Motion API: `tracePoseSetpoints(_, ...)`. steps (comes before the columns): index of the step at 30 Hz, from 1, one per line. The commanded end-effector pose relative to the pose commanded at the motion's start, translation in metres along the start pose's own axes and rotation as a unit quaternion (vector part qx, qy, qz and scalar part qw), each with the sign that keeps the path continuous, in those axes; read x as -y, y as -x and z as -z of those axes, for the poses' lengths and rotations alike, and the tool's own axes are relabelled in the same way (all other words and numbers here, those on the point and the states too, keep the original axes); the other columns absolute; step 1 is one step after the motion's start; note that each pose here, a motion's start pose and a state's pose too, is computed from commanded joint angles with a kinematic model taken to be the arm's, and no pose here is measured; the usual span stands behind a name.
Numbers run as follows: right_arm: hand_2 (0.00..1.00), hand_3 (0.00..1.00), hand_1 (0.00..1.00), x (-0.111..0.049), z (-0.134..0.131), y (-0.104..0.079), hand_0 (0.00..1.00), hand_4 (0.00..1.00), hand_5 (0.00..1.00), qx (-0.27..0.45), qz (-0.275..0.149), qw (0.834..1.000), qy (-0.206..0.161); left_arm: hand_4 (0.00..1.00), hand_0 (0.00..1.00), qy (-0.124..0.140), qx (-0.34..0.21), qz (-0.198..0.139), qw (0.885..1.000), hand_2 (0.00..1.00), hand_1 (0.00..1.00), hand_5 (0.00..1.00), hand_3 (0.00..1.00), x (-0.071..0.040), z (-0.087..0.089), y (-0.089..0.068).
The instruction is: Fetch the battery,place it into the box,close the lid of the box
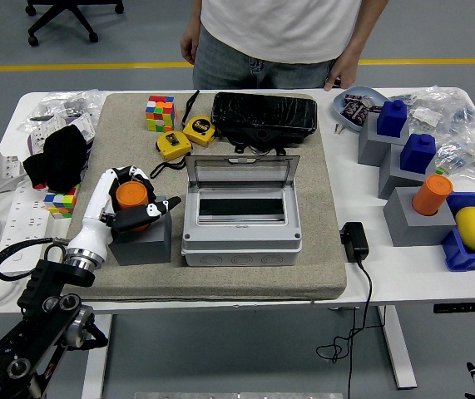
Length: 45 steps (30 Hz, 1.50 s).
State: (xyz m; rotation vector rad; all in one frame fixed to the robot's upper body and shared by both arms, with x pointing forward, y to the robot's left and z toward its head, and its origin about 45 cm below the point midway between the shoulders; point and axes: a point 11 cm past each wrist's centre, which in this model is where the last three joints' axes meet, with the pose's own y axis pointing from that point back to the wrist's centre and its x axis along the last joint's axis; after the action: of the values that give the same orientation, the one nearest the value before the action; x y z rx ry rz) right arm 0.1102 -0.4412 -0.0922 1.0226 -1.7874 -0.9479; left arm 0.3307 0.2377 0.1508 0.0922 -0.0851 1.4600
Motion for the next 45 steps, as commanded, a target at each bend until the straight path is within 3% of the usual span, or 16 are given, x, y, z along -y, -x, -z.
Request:
tracePoseSetpoints(2, 0.791, 0.78, 0.827, 0.0, 0.0, 0.0, 0.865, 0.998, 0.998, 0.0, 0.0, 1.0, 0.0, 0.998, 0.07, 0.006, -0.006, -0.004, 1.0, 0.095, 0.07, 0.002, 0.093, 0.002, -0.002, -0.003)
tracePoseSetpoints(3, 0.791, 0.78, 0.827, 0.0, 0.0, 0.0, 0.865, 0.998, 0.998, -0.001, 0.0, 1.0, 0.001, 0.998, 0.049, 0.007, -0.007, -0.005, 1.0, 0.065, 0.04, 0.002, 0.045, 0.003, -0.003, -0.004)
tracePoseSetpoints(16, 0.791, 0.78, 0.828, 0.0, 0.001, -0.001, 0.866, 0.998, 0.998, 0.001, -0.001, 1.0, -0.001, 0.998, 0.028, 0.037, -0.013, -0.045, 0.998, 0.033, 0.005, 0.002, 0.007, 0.01, -0.019, -0.016)
tracePoseSetpoints(22, 0.791, 0.78, 0.828, 0.0, 0.002, -0.001, 0.866, 0.998, 0.998, 0.002, -0.001, 1.0, -0.002, 0.998, 0.028, 0.06, 0.041, -0.033, 0.997, 0.027, 0.002, 0.028, 0.006, 0.01, -0.032, -0.011)
tracePoseSetpoints(26, 0.791, 0.78, 0.828, 0.0, 0.003, -0.001, 0.866, 0.998, 0.998, 0.002, -0.001, 1.0, -0.003, 0.998, 0.028, 0.091, 0.112, -0.004, 0.99, 0.027, 0.002, 0.028, 0.006, 0.01, -0.049, 0.003)
tracePoseSetpoints(27, 0.791, 0.78, 0.829, 0.0, 0.004, -0.001, 0.866, 0.998, 0.998, 0.002, -0.001, 1.0, -0.004, 0.982, 0.03, 0.101, 0.132, 0.005, 0.986, 0.023, 0.002, 0.082, 0.002, 0.01, -0.054, 0.008)
tracePoseSetpoints(32, 0.791, 0.78, 0.829, 0.0, 0.005, -0.003, 0.866, 0.998, 0.998, 0.002, -0.002, 1.0, -0.004, 0.982, 0.03, 0.136, 0.2, 0.04, 0.97, 0.023, 0.002, 0.082, 0.002, 0.008, -0.069, 0.027)
tracePoseSetpoints(34, 0.791, 0.78, 0.829, 0.0, 0.005, -0.003, 0.865, 0.998, 0.998, 0.001, -0.003, 1.0, -0.004, 0.957, 0.031, 0.147, 0.218, 0.051, 0.963, 0.02, 0.002, 0.124, 0.002, 0.007, -0.073, 0.036)
tracePoseSetpoints(38, 0.791, 0.78, 0.829, 0.0, 0.005, -0.004, 0.865, 0.998, 0.998, 0.0, -0.003, 1.0, -0.004, 0.957, 0.031, 0.166, 0.248, 0.076, 0.951, 0.02, 0.002, 0.124, 0.002, 0.004, -0.078, 0.055)
tracePoseSetpoints(39, 0.791, 0.78, 0.829, 0.0, 0.005, -0.004, 0.865, 0.998, 0.998, -0.001, -0.003, 1.0, -0.004, 0.929, 0.029, 0.17, 0.255, 0.084, 0.948, 0.014, 0.002, 0.205, 0.002, 0.003, -0.078, 0.061)
tracePoseSetpoints(44, 0.791, 0.78, 0.829, 0.0, 0.006, -0.004, 0.865, 0.998, 0.998, -0.003, -0.003, 1.0, -0.004, 0.929, 0.029, 0.177, 0.273, 0.114, 0.939, 0.014, 0.002, 0.205, 0.002, 0.001, -0.074, 0.08)
tracePoseSetpoints(45, 0.791, 0.78, 0.828, 0.0, 0.006, -0.004, 0.867, 0.998, 0.998, -0.004, -0.003, 1.0, -0.004, 0.922, 0.029, 0.177, 0.273, 0.119, 0.938, 0.011, 0.002, 0.269, 0.002, 0.001, -0.072, 0.083)
